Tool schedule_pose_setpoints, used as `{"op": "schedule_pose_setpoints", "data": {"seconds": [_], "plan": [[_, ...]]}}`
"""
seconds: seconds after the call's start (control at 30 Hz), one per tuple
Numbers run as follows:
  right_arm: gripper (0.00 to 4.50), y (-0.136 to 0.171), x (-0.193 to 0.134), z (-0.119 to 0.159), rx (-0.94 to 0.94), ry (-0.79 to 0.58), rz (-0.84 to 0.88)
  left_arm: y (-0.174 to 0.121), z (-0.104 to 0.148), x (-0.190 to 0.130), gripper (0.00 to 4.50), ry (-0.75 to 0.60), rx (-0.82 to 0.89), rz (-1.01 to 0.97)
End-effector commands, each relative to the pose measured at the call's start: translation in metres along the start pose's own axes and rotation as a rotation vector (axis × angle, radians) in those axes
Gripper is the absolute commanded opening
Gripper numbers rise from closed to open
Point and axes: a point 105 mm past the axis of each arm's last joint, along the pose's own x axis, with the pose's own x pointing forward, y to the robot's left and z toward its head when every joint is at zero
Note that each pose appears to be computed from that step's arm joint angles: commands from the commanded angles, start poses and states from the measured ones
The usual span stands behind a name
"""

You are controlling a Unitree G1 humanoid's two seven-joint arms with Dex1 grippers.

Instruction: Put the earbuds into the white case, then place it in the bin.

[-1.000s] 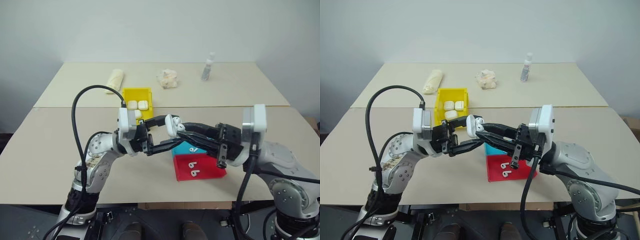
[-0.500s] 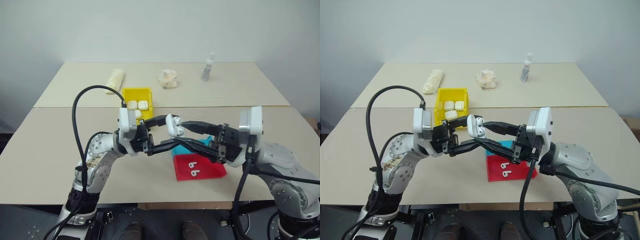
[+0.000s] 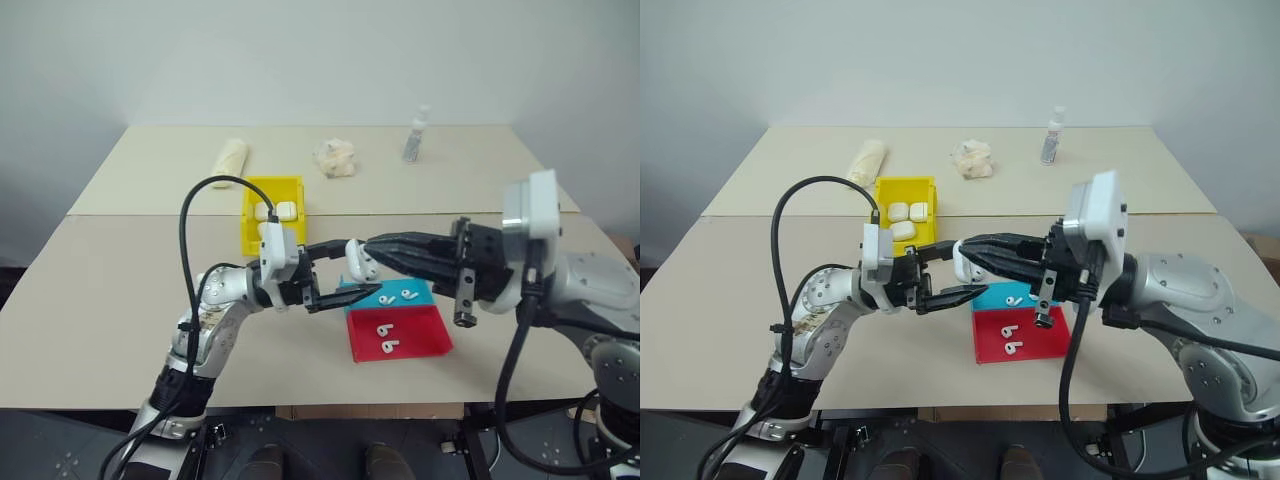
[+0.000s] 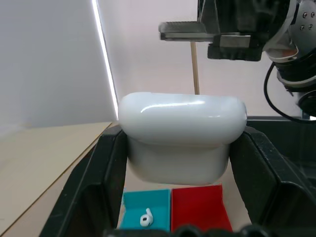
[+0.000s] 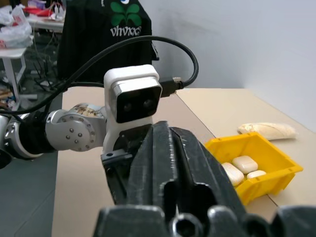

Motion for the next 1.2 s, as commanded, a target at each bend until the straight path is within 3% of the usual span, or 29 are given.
{"op": "schedule_pose_setpoints", "data": {"seconds": [0.03, 0.13, 0.37, 0.7, 1.0, 1.1, 1.2], "plan": [[0.04, 0.003, 0.013, -0.002, -0.039, 0.076, -0.017, 0.004, 0.003, 0.012, 2.78, 0.006, 0.073, 0.016], [0.04, -0.005, 0.020, -0.012, -0.080, 0.177, -0.077, 0.011, -0.002, 0.015, 2.78, 0.039, 0.086, 0.075], [0.04, 0.005, 0.027, -0.021, -0.154, 0.258, -0.036, 0.009, 0.001, 0.012, 2.78, 0.019, 0.094, 0.085], [0.04, -0.008, 0.012, -0.034, -0.208, 0.352, -0.095, 0.009, 0.008, 0.005, 2.78, -0.003, 0.101, 0.091], [0.04, 0.000, 0.002, 0.003, -0.229, 0.166, -0.069, 0.012, 0.007, -0.002, 2.78, 0.007, 0.108, 0.111], [0.04, -0.013, -0.010, 0.012, -0.220, 0.122, -0.140, 0.018, 0.010, -0.008, 2.78, -0.008, 0.122, 0.157], [0.04, -0.027, -0.024, 0.007, -0.222, 0.162, -0.225, 0.040, 0.023, -0.013, 2.78, -0.046, 0.139, 0.285]]}}
